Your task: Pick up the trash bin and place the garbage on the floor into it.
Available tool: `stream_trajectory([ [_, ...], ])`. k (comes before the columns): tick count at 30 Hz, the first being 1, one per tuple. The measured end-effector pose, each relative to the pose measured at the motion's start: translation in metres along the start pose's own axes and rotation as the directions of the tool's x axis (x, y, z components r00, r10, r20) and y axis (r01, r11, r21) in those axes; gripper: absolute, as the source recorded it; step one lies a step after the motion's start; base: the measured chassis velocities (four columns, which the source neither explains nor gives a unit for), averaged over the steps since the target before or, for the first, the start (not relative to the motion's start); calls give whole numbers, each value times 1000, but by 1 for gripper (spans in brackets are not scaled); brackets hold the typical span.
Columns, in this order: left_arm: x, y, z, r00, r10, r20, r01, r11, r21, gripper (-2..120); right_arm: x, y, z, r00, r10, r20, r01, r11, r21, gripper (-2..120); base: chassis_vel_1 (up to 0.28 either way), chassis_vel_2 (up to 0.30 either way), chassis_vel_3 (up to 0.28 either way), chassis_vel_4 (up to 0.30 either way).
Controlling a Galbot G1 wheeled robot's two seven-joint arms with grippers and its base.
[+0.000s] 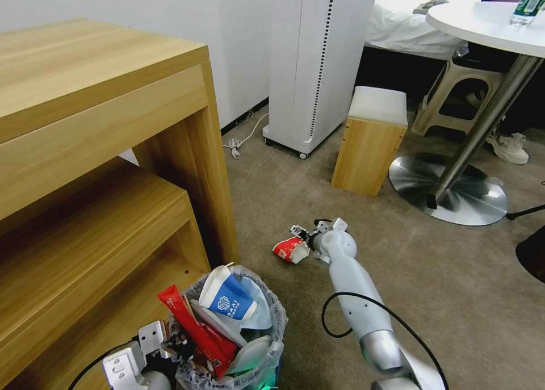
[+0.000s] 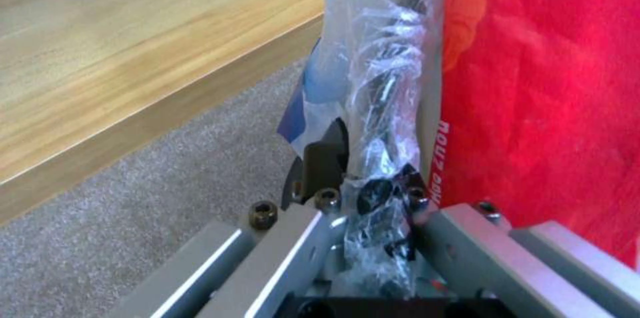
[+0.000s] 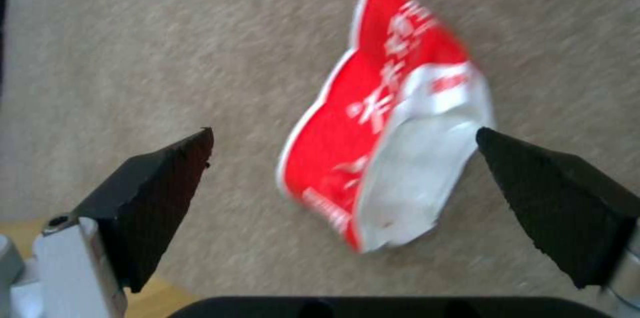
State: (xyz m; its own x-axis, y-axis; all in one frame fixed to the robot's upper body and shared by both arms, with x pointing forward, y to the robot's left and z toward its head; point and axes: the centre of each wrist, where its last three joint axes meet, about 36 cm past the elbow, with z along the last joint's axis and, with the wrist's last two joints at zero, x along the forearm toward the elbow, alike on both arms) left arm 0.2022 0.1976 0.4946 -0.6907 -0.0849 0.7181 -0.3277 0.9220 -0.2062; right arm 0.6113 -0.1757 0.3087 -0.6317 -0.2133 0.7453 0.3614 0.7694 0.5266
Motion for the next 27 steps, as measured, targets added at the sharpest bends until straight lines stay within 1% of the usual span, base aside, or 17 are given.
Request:
stream_trajectory([
  [5, 1, 0, 1, 1000, 0, -4, 0, 1000, 1, 1, -13, -18, -8, 999, 46, 2, -46, 999, 3, 99, 0, 0, 0, 0],
  [6, 1, 0, 1, 1000, 0, -4, 0, 1000, 1, 1, -13, -18, -8, 999, 46, 2, -46, 999, 3, 99, 0, 0, 0, 0],
  [7, 1, 0, 1, 1000, -1, -5, 1, 1000, 1, 1, -16, -22, -9, 999, 52, 2, -52, 999, 0, 95, 0, 0, 0, 0],
  [8, 1, 0, 2, 1000, -2, -5, 2, 1000, 2, 1, -17, -24, -10, 999, 55, 2, -55, 999, 0, 93, 0, 0, 0, 0],
  [9, 1, 0, 2, 1000, -2, -6, 2, 1000, 2, 1, -20, -27, -11, 998, 59, 2, -59, 998, 2, 87, 0, 0, 0, 0],
  [10, 1, 0, 2, 1000, -2, -6, 2, 1000, 2, 1, -20, -27, -11, 998, 59, 2, -59, 998, 2, 87, 0, 0, 0, 0],
  [12, 1, 0, 2, 1000, -4, -7, 4, 1000, 1, 1, -22, -30, -11, 998, 57, 4, -57, 998, 9, 78, 0, 0, 0, 0],
  [13, 1, 0, 2, 1000, -5, -7, 5, 1000, 1, 1, -23, -31, -10, 998, 55, 4, -55, 998, 13, 72, 0, 0, 0, 0],
  [14, 1, 0, 2, 1000, -5, -7, 5, 1000, 1, 1, -23, -31, -10, 998, 55, 4, -55, 998, 13, 72, 0, 0, 0, 0],
  [16, 1, 0, 2, 1000, -6, -5, 6, 1000, 1, 1, -24, -32, -9, 999, 48, 8, -48, 998, 27, 62, 0, 0, 0, 0],
  [17, 1, 0, 3, 1000, -6, -5, 6, 1000, 1, 1, -24, -32, -8, 999, 46, 8, -46, 998, 32, 59, 0, 0, 0, 0],
  [18, 1, 0, 3, 1000, -6, -5, 6, 1000, 1, 1, -24, -32, -8, 999, 46, 8, -46, 998, 32, 59, 0, 0, 0, 0],
  [21, 2, -1, 3, 1000, -5, -3, 5, 1000, -2, 1, -25, -31, -6, 999, 35, 13, -36, 998, 53, 43, 0, 0, 0, 0],
  [22, 2, -1, 3, 1000, -5, -3, 5, 1000, -2, 1, -25, -31, -6, 999, 35, 13, -36, 998, 53, 43, 0, 0, 0, 0],
  [23, 2, -1, 3, 1000, -6, -3, 6, 1000, -4, 1, -26, -31, -5, 999, 33, 15, -33, 998, 59, 39, 0, 0, 0, 0],
  [25, 2, -1, 4, 1000, -7, -4, 7, 1000, -6, 1, -26, -32, -4, 999, 28, 16, -29, 997, 65, 41, 0, 0, 0, 0],
  [27, 2, -1, 4, 1000, -8, -6, 8, 1000, -7, 1, -26, -31, -2, 1000, 19, 17, -21, 997, 78, 46, 0, 0, 0, 0],
])
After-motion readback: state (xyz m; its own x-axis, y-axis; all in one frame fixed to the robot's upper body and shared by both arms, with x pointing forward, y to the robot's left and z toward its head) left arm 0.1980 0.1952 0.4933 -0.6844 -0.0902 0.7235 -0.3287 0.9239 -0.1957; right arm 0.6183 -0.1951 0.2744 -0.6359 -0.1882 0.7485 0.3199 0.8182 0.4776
